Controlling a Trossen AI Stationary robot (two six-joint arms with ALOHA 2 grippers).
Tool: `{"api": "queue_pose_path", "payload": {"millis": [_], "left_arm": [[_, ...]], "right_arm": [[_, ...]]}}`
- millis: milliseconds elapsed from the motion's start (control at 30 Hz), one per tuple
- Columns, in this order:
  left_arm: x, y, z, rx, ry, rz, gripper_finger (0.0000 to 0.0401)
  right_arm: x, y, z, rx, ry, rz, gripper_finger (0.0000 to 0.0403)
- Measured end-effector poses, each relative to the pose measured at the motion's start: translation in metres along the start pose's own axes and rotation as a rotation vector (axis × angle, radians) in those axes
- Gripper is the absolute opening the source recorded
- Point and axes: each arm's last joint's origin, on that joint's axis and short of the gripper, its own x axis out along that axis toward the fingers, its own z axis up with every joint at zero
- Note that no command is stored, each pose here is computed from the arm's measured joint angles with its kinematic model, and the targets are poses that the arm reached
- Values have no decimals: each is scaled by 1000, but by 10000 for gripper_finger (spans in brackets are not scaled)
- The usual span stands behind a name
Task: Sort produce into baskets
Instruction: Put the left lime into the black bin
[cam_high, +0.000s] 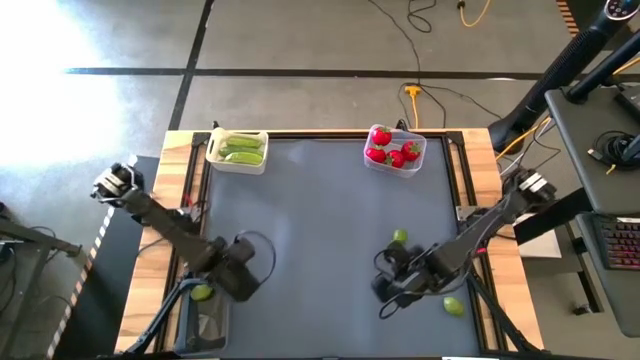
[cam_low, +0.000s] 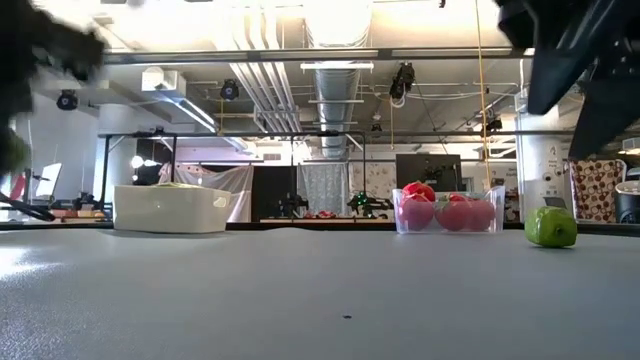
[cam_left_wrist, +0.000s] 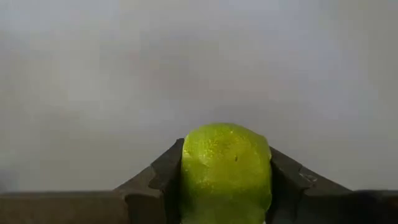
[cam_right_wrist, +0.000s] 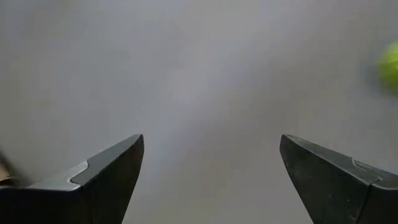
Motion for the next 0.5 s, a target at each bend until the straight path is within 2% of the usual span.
{"api": "queue_pose_path", "payload": {"millis": [100, 200, 300, 367, 500], "left_arm": [[-33, -16, -28, 130, 0, -59, 134], [-59, -24, -60, 159, -6, -108, 134], [-72, -19, -89, 166, 43, -95, 134], [-76, -16, -95, 159, 24, -86, 134], [-75, -13, -91, 128, -35, -61, 134]], "right_arm": [[21, 16, -7, 41, 32, 56, 368], [32, 31, -11, 58, 42, 52, 368], [32, 43, -10, -5, 41, 18, 368], [26, 48, -5, -36, 43, -36, 368], [12, 56, 10, -100, 52, -105, 368]]}}
